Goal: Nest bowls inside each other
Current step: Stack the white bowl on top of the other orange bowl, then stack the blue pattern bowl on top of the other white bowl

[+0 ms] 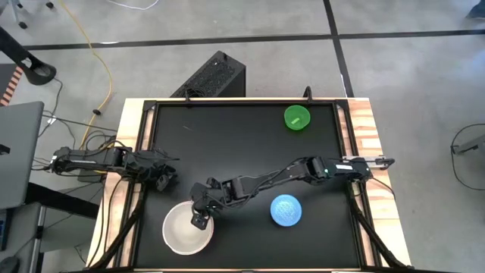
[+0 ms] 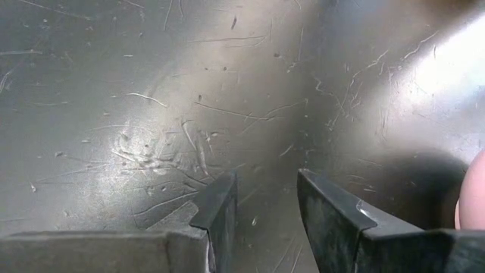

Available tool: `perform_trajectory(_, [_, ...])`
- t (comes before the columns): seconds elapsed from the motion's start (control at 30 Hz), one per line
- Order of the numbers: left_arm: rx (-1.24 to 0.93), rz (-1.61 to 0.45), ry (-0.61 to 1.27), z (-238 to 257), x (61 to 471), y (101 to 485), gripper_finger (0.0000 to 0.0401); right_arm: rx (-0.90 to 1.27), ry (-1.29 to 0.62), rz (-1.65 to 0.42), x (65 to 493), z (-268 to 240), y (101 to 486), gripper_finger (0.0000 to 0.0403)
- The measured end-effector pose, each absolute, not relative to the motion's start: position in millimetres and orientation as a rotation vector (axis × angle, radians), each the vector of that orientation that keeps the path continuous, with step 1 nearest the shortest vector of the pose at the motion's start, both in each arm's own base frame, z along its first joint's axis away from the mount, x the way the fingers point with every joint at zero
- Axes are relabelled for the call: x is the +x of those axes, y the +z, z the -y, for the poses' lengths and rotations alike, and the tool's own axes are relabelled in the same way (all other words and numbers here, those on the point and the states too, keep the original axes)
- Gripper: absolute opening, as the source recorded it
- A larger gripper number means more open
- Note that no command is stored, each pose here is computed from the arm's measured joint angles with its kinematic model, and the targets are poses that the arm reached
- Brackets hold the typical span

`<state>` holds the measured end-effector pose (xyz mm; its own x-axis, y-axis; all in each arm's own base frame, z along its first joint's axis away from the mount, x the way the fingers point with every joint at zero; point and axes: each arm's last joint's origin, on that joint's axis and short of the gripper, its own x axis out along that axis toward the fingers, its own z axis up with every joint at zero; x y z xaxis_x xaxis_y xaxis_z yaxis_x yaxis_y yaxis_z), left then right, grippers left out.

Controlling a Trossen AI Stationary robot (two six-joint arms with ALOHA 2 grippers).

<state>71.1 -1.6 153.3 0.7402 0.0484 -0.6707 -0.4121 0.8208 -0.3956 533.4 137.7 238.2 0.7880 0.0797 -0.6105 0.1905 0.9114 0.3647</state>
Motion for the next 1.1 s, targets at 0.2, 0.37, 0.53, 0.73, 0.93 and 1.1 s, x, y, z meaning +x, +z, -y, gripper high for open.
perform_trajectory(0.2, [-0.561,-0.698,0.268,1.6,71.1,153.3,0.0128,0.427,-0.061,-0.657,533.8,-135.9,243.0,0.0116])
perform_trajectory(0.37, [-0.561,-0.698,0.268,1.6,71.1,153.3,0.0128,0.421,-0.052,-0.618,534.4,-130.3,256.8,0.0128])
perform_trajectory(0.53, [-0.561,-0.699,0.268,1.6,71.1,153.3,0.0128,0.412,-0.057,-0.628,532.2,-125.1,261.7,0.0128])
perform_trajectory(0.73, [-0.560,-0.699,0.267,1.7,71.1,153.3,0.0128,0.382,-0.012,-0.641,532.6,-124.0,261.2,0.0128])
perform_trajectory(0.93, [-0.561,-0.699,0.268,1.6,71.1,153.3,0.0128,0.352,0.023,-0.612,533.2,-129.8,263.7,0.0118])
perform_trajectory(1.1, [-0.561,-0.699,0.267,1.7,71.1,153.3,0.0128,0.307,0.042,-0.618,532.3,-133.7,261.1,0.0073])
